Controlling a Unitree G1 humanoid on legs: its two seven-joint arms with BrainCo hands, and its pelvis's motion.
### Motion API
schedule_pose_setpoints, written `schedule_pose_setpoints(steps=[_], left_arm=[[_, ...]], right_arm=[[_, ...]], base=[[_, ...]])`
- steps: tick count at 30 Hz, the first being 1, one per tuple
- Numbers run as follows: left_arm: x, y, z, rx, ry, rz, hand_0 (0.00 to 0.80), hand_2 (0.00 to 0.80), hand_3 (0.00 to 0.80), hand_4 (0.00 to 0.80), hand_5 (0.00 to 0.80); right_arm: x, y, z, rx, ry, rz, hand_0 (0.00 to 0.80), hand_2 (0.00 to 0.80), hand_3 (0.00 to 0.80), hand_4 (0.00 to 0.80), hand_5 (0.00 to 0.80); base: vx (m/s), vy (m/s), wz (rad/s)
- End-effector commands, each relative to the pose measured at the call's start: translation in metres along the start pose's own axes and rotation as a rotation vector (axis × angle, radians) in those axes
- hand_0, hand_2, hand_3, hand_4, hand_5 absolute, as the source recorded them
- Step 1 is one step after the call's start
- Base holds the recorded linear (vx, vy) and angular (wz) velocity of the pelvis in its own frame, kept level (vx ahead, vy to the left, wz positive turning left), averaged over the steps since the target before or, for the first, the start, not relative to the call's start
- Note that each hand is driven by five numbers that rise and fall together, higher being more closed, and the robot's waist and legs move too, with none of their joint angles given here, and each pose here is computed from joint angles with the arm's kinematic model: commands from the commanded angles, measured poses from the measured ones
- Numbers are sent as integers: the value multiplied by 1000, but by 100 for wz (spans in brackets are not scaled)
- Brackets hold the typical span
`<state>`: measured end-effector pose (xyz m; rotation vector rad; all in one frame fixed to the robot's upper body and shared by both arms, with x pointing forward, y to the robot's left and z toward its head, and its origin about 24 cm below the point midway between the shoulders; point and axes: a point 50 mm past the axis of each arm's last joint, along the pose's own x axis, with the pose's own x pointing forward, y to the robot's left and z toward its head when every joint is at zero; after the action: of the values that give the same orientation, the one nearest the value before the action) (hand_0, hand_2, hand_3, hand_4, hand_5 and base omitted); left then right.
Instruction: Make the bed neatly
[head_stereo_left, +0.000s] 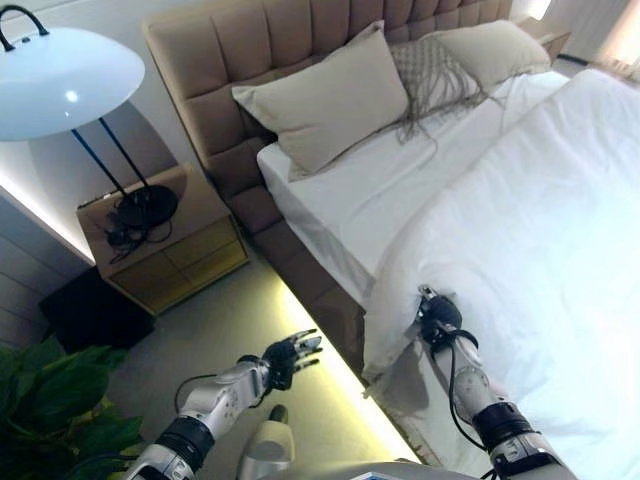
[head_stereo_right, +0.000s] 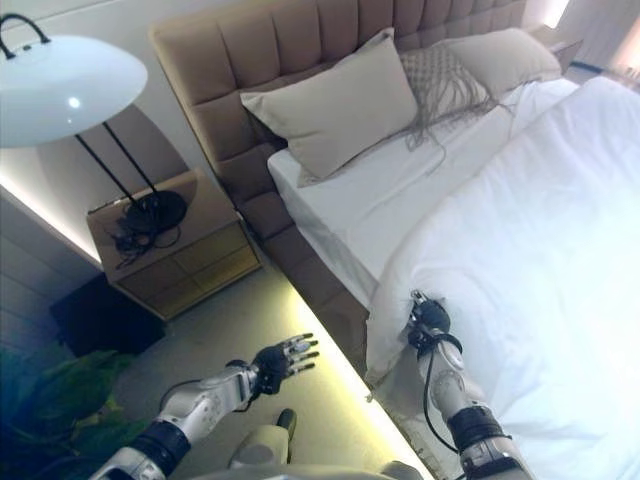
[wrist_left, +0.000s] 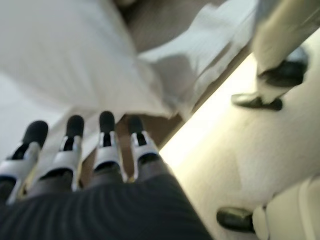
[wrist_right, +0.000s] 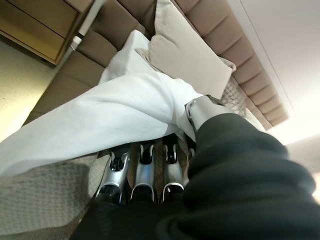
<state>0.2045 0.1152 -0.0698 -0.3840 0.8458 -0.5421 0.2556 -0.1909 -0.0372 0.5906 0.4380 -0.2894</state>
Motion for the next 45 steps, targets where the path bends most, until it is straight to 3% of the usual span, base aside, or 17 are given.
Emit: schedule_pose_setpoints(steps=[1, 8, 16, 30, 40, 45], left_arm=[[10, -24, 12, -68, -32, -91, 0, 0, 0, 0, 0], [16, -48, -11, -495, 91, -233, 0, 0, 0, 0, 0], [24, -94, -20, -845, 267, -431, 0, 0, 0, 0, 0], [36, -159, 9, -811, 337, -618, 0, 0, 0, 0, 0], [54, -151, 10, -628, 278, -474, 0, 0, 0, 0, 0], [65, -137, 27, -666, 176, -407, 0, 0, 0, 0, 0]], right_arm=[[-7, 51, 18, -31, -110, 236, 800, 800, 800, 800, 800], [-11, 66, 9, -5, -91, 258, 800, 800, 800, 800, 800], [-13, 90, 8, 24, -86, 299, 800, 800, 800, 800, 800], [-15, 131, 32, 49, -129, 392, 800, 800, 800, 800, 800], [-25, 159, 49, 41, -155, 481, 800, 800, 800, 800, 800], [-31, 175, 58, 4, -163, 554, 800, 800, 800, 800, 800]], base=[[42, -36, -2], [51, -10, 0], [29, -40, 0], [-61, -53, -7], [-45, 1, -8], [-78, 64, -20]])
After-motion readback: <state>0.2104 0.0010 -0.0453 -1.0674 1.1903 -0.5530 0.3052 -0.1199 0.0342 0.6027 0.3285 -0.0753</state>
